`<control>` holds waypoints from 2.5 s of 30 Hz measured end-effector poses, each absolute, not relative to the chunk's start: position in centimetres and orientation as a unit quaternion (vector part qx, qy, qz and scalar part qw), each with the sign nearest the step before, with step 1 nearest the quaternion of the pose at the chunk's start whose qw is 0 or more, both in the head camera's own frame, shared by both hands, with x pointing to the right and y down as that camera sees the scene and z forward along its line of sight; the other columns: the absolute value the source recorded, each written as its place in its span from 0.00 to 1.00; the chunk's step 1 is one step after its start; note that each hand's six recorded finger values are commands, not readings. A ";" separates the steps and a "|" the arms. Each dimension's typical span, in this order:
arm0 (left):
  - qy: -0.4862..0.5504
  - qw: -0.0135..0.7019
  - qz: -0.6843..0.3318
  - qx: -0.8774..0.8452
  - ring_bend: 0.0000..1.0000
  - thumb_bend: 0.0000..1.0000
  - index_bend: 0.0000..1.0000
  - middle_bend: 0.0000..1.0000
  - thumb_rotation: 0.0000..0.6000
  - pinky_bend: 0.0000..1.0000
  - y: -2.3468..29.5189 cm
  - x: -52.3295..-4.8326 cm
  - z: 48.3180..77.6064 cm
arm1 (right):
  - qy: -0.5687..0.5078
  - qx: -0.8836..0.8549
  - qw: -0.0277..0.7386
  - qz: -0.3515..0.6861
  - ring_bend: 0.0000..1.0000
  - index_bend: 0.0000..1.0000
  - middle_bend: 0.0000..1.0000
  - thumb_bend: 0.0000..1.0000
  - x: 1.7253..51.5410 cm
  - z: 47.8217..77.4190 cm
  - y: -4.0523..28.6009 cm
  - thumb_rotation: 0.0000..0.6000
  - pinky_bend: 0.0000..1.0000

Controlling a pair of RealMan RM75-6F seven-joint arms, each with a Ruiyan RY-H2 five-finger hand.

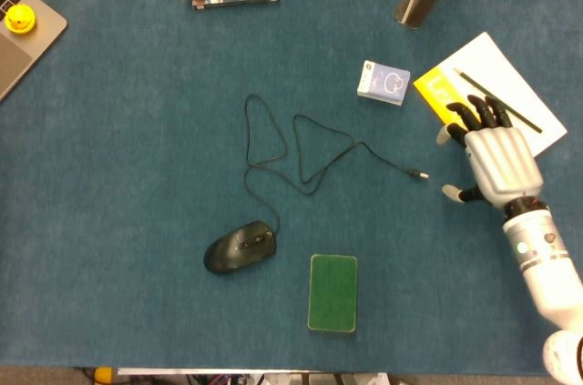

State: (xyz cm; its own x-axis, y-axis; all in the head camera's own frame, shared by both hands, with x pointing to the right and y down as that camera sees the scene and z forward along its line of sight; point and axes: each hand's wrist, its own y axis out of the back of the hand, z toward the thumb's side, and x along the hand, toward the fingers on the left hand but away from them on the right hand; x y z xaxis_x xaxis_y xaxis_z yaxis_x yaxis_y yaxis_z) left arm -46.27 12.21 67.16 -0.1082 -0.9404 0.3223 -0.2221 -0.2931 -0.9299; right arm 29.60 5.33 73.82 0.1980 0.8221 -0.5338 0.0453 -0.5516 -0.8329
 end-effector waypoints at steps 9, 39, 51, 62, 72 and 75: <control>0.505 0.317 -0.552 -0.583 0.21 0.00 0.28 0.17 1.00 0.44 12.7 -46.9 67.4 | -0.306 -0.671 0.364 0.569 0.00 0.49 0.18 0.06 27.4 74.5 6.3 1.00 0.04; 0.512 0.305 -0.553 -0.582 0.21 0.00 0.28 0.17 1.00 0.44 13.4 -47.7 67.4 | -0.310 -0.628 0.394 0.596 0.00 0.55 0.17 0.18 25.7 76.3 5.9 1.00 0.04; 0.514 0.302 -0.552 -0.582 0.21 0.00 0.28 0.17 1.00 0.44 13.6 -47.9 67.4 | -0.303 -0.642 0.376 0.595 0.00 0.55 0.16 0.18 24.8 77.0 6.3 1.00 0.04; 0.517 0.299 -0.553 -0.581 0.21 0.00 0.28 0.17 1.00 0.44 13.8 -48.1 67.4 | -0.299 -0.638 0.367 0.607 0.00 0.55 0.15 0.18 24.9 77.5 6.5 1.00 0.04; 0.516 0.296 -0.554 -0.582 0.21 0.00 0.28 0.17 1.00 0.44 13.9 -48.2 67.5 | -0.298 -0.628 0.364 0.620 0.00 0.55 0.15 0.21 25.4 78.0 6.4 1.00 0.04; 0.517 0.295 -0.554 -0.582 0.21 0.00 0.28 0.17 1.00 0.44 13.9 -48.2 67.5 | -0.299 -0.629 0.361 0.621 0.00 0.55 0.15 0.22 25.4 78.2 6.4 1.00 0.04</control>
State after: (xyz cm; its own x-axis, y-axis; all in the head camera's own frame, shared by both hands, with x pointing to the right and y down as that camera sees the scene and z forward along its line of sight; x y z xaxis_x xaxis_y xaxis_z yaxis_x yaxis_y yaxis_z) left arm -48.21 13.91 67.51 -0.1487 -0.9289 0.3392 -0.2742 -0.2909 -0.9166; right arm 25.40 6.36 78.23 0.0505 0.8237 -0.5648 -0.0725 -0.5610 -0.8247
